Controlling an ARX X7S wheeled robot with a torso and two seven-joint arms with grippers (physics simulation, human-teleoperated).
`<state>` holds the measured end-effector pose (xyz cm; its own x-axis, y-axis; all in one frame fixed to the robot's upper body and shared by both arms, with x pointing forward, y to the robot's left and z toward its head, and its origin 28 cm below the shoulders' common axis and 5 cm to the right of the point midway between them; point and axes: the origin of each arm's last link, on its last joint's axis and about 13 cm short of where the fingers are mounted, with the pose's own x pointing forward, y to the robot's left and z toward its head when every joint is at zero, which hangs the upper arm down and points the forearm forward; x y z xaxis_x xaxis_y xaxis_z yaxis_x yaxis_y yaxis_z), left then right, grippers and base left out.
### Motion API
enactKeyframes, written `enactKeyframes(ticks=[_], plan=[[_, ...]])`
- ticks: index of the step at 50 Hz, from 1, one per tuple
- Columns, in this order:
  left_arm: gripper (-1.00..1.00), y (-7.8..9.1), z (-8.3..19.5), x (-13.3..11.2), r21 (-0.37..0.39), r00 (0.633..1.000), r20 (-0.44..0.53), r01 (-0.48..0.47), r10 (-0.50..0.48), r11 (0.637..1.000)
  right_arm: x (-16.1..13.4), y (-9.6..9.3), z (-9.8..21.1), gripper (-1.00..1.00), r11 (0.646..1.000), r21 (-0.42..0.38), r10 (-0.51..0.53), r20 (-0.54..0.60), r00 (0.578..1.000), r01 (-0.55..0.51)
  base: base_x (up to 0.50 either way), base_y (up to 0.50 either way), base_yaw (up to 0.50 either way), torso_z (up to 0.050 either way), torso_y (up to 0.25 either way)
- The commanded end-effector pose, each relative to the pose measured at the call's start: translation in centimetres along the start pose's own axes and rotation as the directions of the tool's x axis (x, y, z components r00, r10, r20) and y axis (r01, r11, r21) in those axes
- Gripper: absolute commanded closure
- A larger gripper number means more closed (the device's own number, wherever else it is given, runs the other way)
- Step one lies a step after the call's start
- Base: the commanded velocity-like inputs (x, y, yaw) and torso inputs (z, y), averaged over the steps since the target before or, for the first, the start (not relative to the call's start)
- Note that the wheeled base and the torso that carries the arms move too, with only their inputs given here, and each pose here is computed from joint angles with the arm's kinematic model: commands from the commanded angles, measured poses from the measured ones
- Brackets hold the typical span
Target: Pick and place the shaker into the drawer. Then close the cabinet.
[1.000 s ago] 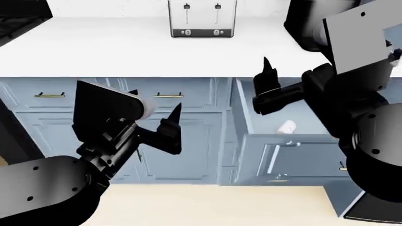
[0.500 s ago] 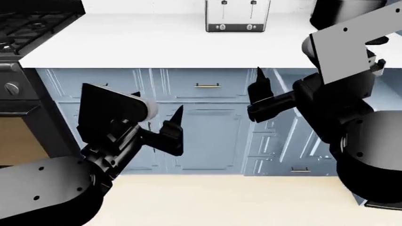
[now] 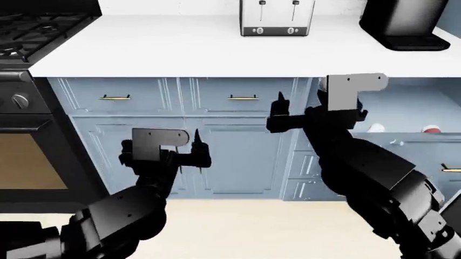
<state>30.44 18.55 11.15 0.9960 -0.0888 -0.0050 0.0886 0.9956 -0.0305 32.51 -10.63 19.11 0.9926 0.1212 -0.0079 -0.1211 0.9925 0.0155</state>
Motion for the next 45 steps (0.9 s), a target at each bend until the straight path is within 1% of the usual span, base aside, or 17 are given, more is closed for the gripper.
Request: enactKeyframes(ticks=[1, 3, 6, 8, 12, 15, 19, 22, 25, 27, 29, 31, 35, 38, 40, 43, 45], plan=[[-1.00, 0.0, -7.8, 1.3, 0.035, 0.983, -0.079, -0.161, 0.164, 0.986, 1.8, 0.2, -11.6, -1.00, 0.999, 0.036, 0.023, -0.065, 0.998, -0.021, 0.00, 0.00, 0.00, 0.000, 0.000], [-1.00, 0.1, -8.3, 1.8, -0.009, 0.975, -0.098, -0.203, 0.201, 0.979, 2.2, 0.5, -12.5, -1.00, 0.994, 0.090, 0.063, -0.051, 0.997, -0.058, 0.00, 0.00, 0.00, 0.000, 0.000], [-1.00, -0.1, -9.2, 2.3, -0.026, 0.968, -0.110, -0.228, 0.223, 0.973, 2.9, 0.7, -13.8, -1.00, 0.984, 0.162, 0.086, -0.048, 0.995, -0.078, 0.00, 0.00, 0.00, 0.000, 0.000], [-1.00, -0.1, -10.1, 2.5, -0.029, 0.959, -0.133, -0.255, 0.249, 0.967, 3.3, 0.7, -14.6, -1.00, 0.974, 0.219, 0.068, -0.049, 0.996, -0.056, 0.00, 0.00, 0.00, 0.000, 0.000], [-1.00, -0.2, -11.9, 2.6, 0.001, 0.943, -0.162, -0.293, 0.289, 0.956, 3.3, 1.0, -17.3, -1.00, 0.955, 0.295, 0.041, -0.110, 0.993, -0.007, 0.00, 0.00, 0.00, 0.000, 0.000], [-1.00, -0.2, -12.9, 2.0, 0.030, 0.937, -0.155, -0.312, 0.313, 0.950, 2.2, 1.4, -19.0, -1.00, 0.948, 0.319, 0.040, -0.154, 0.987, 0.012, 0.00, 0.00, 0.00, 0.000, 0.000], [-1.00, -0.1, -12.9, 2.0, 0.036, 0.925, -0.176, -0.335, 0.336, 0.942, 1.3, 1.7, -20.2, -1.00, 0.947, 0.319, 0.036, -0.193, 0.981, 0.028, 0.00, 0.00, 0.00, 0.000, 0.000], [-1.00, 0.0, -13.2, 1.8, 0.106, 0.902, -0.199, -0.368, 0.383, 0.924, 1.0, 1.9, -20.5, -1.00, 0.955, 0.295, 0.036, -0.211, 0.977, 0.029, 0.00, 0.00, 0.00, 0.000, 0.000], [-1.00, 0.0, -13.3, 1.8, 0.142, 0.893, -0.200, -0.381, 0.403, 0.914, 0.7, 1.7, -20.9, -1.00, 0.959, 0.281, 0.032, -0.248, 0.968, 0.040, 0.00, 0.00, 0.00, 0.000, 0.000], [-1.00, 0.0, -13.3, 1.7, 0.164, 0.900, -0.188, -0.365, 0.392, 0.916, 0.6, 1.7, -21.0, -1.00, 0.961, 0.273, 0.034, -0.259, 0.965, 0.039, 0.00, 0.00, 0.00, 0.000, 0.000], [-1.00, -0.3, -13.4, 1.6, 0.206, 0.920, -0.155, -0.326, 0.360, 0.923, 0.5, 1.7, -21.1, -1.00, 0.968, 0.248, 0.039, -0.268, 0.963, 0.030, 0.00, 0.00, 0.00, 0.000, 0.000], [-1.00, -0.3, -13.6, 1.4, 0.230, 0.931, -0.141, -0.300, 0.337, 0.926, 0.4, 1.6, -21.2, -1.00, 0.973, 0.229, 0.045, -0.275, 0.960, 0.021, 0.00, 0.00, 0.00, 0.000, 0.000], [-1.00, -0.3, -13.8, 1.4, 0.287, 0.942, -0.177, -0.228, 0.285, 0.930, 0.2, 1.3, -21.5, -1.00, 0.978, 0.207, 0.043, -0.285, 0.958, 0.018, 0.00, 0.00, 0.00, 0.000, 0.000], [-1.00, 0.0, -14.1, 1.2, 0.289, 0.918, -0.257, -0.224, 0.301, 0.931, 0.0, 1.0, -21.6, -1.00, 0.977, 0.210, 0.034, -0.287, 0.957, 0.028, 0.00, 0.00, 0.00, 0.000, 0.000], [-1.00, 0.1, -14.1, 1.2, 0.286, 0.911, -0.289, -0.211, 0.294, 0.935, -0.2, 0.8, -21.7, -1.00, 0.977, 0.212, 0.031, -0.288, 0.957, 0.032, 0.00, 0.00, 0.00, 0.000, 0.000], [-1.00, 0.2, -14.3, 1.1, 0.259, 0.897, -0.354, -0.178, 0.265, 0.949, -0.4, 0.5, -21.9, -1.00, 0.976, 0.216, 0.028, -0.289, 0.957, 0.037, 0.00, 0.00, 0.00, 0.000, 0.000], [-1.00, 0.2, -14.2, 1.2, 0.240, 0.886, -0.382, -0.179, 0.263, 0.954, -0.5, 0.4, -22.0, -1.00, 0.975, 0.218, 0.023, -0.289, 0.957, 0.043, 0.00, 0.00, 0.00, 0.000, 0.000]])
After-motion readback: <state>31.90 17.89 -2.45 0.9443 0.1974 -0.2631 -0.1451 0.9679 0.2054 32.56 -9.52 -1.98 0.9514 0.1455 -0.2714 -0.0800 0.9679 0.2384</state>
